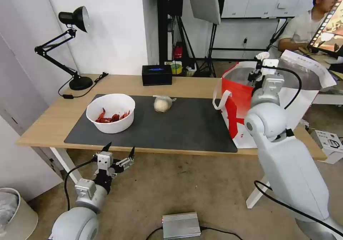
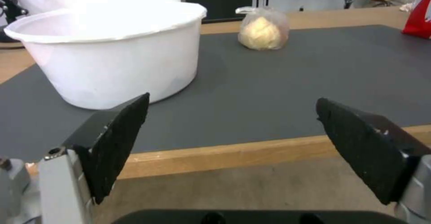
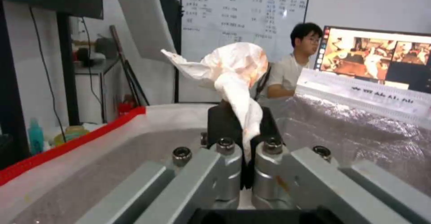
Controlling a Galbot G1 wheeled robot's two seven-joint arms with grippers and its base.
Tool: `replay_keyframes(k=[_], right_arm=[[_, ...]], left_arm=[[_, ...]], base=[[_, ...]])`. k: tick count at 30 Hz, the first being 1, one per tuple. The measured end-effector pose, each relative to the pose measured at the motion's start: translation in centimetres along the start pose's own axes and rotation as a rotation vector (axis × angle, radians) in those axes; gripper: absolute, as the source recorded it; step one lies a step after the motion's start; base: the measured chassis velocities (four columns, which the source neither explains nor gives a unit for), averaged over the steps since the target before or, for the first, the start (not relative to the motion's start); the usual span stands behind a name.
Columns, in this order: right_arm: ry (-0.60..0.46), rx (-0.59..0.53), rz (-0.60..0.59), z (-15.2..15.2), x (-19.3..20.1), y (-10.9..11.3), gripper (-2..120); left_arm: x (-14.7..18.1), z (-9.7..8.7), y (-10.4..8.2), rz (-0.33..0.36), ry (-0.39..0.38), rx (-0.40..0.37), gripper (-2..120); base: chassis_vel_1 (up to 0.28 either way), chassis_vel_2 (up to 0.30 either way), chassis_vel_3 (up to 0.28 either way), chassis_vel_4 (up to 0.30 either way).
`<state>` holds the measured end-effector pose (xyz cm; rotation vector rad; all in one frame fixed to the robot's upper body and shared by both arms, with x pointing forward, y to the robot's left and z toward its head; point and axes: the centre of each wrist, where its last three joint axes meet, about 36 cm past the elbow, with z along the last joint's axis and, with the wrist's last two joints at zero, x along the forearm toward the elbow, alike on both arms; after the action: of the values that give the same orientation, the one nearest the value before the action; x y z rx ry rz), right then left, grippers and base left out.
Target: Pick up the trash from the table and place it into the takeout bag.
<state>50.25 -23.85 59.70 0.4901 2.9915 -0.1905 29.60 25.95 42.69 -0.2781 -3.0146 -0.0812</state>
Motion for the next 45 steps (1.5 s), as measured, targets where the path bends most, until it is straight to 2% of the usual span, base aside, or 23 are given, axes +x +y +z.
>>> replay_keyframes(k=[2, 3, 4, 6, 8, 10, 11, 14, 15, 18, 19, 23, 24, 29, 36, 45], right_arm=[[0.013, -0.009, -0.008, 0.2, 0.1, -0.2, 0], [0.021, -0.017, -0.014, 0.2, 0.2, -0.2, 6], [0.021, -0.017, -0.014, 0.2, 0.2, -0.2, 6], [0.027, -0.026, -0.019, 0.2, 0.2, -0.2, 17], [0.028, -0.029, -0.021, 0.1, 0.2, -0.1, 20], [0.027, -0.034, -0.022, 0.0, 0.1, 0.0, 32], [0.027, -0.034, -0.022, 0.0, 0.1, 0.0, 32], [0.026, -0.036, -0.024, 0.0, 0.1, 0.1, 45], [0.026, -0.036, -0.024, 0.0, 0.1, 0.1, 45], [0.023, -0.036, -0.023, -0.2, -0.1, 0.1, 60], [0.023, -0.036, -0.023, -0.2, -0.1, 0.1, 60], [0.018, -0.035, -0.021, -0.4, -0.4, 0.0, 78], [0.018, -0.035, -0.021, -0.4, -0.4, 0.0, 78], [0.010, -0.038, -0.023, -0.6, -0.3, -0.1, 97], [-0.034, -0.087, -0.062, -0.9, -0.1, 0.0, 100], [-0.104, -0.227, -0.301, -1.2, 1.6, 1.5, 100]], left_arm=[[0.1, 0.1, -0.1, -0.001, 0.002, 0.000, 100], [0.1, 0.1, -0.1, -0.001, 0.003, 0.001, 100], [0.1, 0.1, -0.1, -0.001, 0.003, 0.001, 100], [0.1, 0.1, -0.1, -0.001, 0.003, 0.001, 100], [0.1, 0.1, -0.1, -0.001, 0.002, 0.001, 100], [0.1, 0.0, -0.1, -0.002, 0.002, 0.000, 100], [0.1, 0.0, -0.1, -0.002, 0.002, 0.000, 100], [0.1, 0.0, -0.1, -0.002, 0.001, 0.000, 100], [0.1, 0.0, -0.1, -0.002, 0.001, 0.000, 100], [-0.1, 0.1, 0.0, -0.003, 0.001, 0.000, 100], [-0.1, 0.1, 0.0, -0.003, 0.001, 0.000, 100], [-0.2, 0.2, -0.1, -0.002, 0.003, 0.002, 100], [-0.2, 0.2, -0.1, -0.002, 0.003, 0.002, 100], [-0.2, 0.1, -0.1, -0.004, 0.001, 0.002, 100], [-0.1, 0.0, 0.1, -0.008, -0.002, 0.002, 100], [-0.1, -0.1, 0.1, -0.010, -0.004, 0.002, 100]], base=[[0.000, 0.000, 0.000, 0.000], [0.000, 0.000, 0.000, 0.000], [0.000, 0.000, 0.000, 0.000], [0.000, 0.000, 0.000, 0.000], [0.000, 0.000, 0.000, 0.000], [0.000, 0.000, 0.000, 0.000], [0.000, 0.000, 0.000, 0.000], [0.000, 0.000, 0.000, 0.000], [0.000, 0.000, 0.000, 0.000], [0.000, 0.000, 0.000, 0.000], [0.000, 0.000, 0.000, 0.000], [0.000, 0.000, 0.000, 0.000], [0.000, 0.000, 0.000, 0.000], [0.000, 0.000, 0.000, 0.000], [0.000, 0.000, 0.000, 0.000], [0.000, 0.000, 0.000, 0.000]])
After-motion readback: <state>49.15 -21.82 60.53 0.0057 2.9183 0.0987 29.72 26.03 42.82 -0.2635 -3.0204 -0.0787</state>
